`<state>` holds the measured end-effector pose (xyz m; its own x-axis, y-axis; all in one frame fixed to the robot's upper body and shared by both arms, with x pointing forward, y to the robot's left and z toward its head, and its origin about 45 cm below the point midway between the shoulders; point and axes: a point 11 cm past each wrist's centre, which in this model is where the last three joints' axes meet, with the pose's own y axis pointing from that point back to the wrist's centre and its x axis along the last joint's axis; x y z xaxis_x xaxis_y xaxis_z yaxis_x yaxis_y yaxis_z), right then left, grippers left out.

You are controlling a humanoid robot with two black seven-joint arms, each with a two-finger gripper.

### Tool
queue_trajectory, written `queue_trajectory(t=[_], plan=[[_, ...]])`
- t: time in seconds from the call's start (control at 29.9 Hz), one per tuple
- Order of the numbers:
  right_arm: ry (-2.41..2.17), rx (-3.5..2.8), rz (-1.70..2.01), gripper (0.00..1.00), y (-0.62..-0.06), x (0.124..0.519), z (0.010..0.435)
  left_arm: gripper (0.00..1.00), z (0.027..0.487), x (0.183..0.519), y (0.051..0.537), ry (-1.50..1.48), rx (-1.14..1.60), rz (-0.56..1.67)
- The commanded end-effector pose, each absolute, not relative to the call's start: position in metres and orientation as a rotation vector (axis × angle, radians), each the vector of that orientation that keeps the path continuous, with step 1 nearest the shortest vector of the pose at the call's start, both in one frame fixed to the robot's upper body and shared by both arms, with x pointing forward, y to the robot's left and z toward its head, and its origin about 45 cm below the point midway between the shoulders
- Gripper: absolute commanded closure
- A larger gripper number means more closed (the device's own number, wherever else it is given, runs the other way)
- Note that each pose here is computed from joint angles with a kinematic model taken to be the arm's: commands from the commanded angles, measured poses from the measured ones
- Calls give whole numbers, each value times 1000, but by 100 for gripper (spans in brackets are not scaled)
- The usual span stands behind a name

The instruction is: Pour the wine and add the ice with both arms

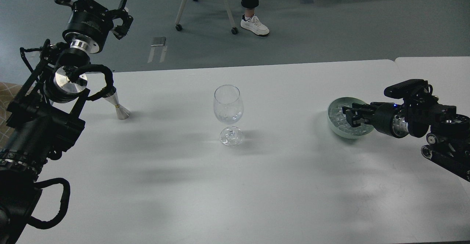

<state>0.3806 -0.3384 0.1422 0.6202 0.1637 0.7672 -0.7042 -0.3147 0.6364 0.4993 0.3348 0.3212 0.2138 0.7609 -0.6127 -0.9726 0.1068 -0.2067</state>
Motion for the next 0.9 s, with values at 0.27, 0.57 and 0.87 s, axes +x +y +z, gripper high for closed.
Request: queue_trajectory(t=[0.27, 0.57, 0.87], plan=[[-451, 1681, 926, 74, -337, 380, 141, 3, 319, 499, 336, 401, -647, 1332], [-456, 1697, 936, 75, -333, 382, 145, 3, 320, 499, 336, 401, -647, 1337], [-470, 1694, 957, 74, -350, 371, 167, 3, 321, 500, 337, 401, -643, 1345]])
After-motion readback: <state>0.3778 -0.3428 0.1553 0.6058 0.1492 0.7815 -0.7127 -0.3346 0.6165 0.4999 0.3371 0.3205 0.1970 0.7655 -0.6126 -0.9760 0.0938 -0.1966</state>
